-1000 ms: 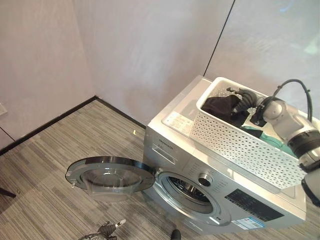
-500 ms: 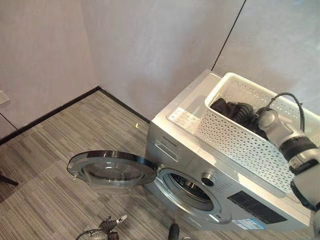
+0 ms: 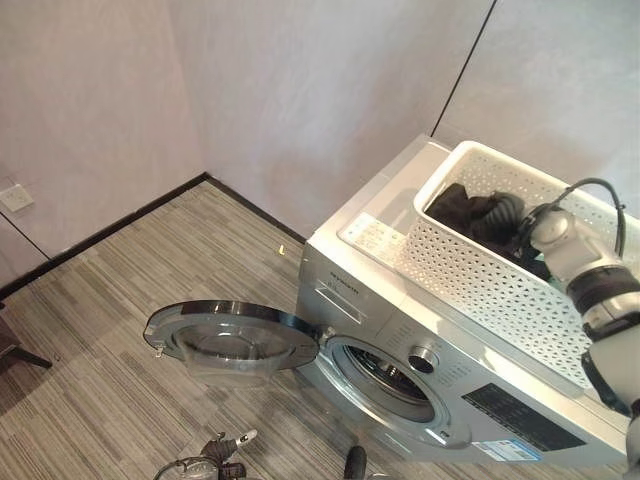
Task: Grab the laundry basket,head to the washer,open it,put in the laundry and shut it.
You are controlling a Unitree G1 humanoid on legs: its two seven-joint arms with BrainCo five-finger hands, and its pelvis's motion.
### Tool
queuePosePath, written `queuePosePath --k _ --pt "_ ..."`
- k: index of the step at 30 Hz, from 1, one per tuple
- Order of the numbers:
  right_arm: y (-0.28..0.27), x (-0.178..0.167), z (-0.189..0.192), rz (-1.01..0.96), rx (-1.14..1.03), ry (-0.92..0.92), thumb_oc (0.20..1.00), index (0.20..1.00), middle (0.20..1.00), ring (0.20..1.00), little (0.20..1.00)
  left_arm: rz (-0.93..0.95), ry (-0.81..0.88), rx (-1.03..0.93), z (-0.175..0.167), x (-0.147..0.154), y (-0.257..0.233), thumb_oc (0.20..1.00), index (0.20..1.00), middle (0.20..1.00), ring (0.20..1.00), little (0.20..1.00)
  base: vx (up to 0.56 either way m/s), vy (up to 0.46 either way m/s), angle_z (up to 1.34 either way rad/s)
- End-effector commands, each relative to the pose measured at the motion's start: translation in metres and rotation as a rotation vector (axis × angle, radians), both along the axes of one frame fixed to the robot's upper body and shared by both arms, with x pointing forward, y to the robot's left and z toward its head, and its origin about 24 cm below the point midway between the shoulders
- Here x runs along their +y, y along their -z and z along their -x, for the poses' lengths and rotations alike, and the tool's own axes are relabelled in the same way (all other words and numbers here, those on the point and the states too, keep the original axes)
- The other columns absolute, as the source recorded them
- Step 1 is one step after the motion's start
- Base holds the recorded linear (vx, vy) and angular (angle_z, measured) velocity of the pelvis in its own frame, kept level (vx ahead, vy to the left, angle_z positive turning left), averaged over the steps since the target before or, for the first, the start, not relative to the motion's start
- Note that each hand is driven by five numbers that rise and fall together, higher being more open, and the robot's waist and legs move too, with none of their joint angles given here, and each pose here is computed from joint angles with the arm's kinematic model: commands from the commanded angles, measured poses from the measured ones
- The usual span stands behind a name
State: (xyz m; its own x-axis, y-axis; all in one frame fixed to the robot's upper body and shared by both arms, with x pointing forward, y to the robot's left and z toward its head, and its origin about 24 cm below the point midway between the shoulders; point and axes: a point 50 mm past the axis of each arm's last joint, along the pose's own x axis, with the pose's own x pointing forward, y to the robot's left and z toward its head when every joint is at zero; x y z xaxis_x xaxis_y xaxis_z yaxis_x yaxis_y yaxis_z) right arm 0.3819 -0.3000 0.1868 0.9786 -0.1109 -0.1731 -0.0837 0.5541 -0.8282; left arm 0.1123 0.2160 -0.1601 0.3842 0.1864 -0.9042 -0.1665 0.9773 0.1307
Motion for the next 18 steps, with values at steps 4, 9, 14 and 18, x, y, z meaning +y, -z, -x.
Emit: queuePosePath --k 4,9,14,18 --pt "-0.118 -0.015 0.005 -0.247 -0.503 0.088 0.2 0.2 0.2 0.2 0.2 -0.069 0.062 0.075 0.014 0.013 0.002 1.0 1.0 1.0 1.0 1.0 0.0 0.0 0.0" --pt "-0.148 -0.022 0.014 -0.287 -0.616 0.1 0.2 0.2 0.2 0.2 0.2 -0.085 0.067 0.093 0.018 0.017 0.003 1.0 1.0 1.0 1.0 1.0 0.0 0.0 0.0" --pt "-0.169 -0.026 0.022 -0.303 -0.689 0.107 0.2 0.2 0.2 0.2 0.2 -0.088 0.084 0.109 0.021 0.016 0.004 1.0 1.0 1.0 1.0 1.0 0.0 0.01 -0.07" --pt "-0.169 -0.025 0.022 -0.305 -0.69 0.106 0.2 0.2 0.2 0.2 0.2 -0.085 0.089 0.112 0.022 0.014 0.004 1.0 1.0 1.0 1.0 1.0 0.0 0.006 -0.04"
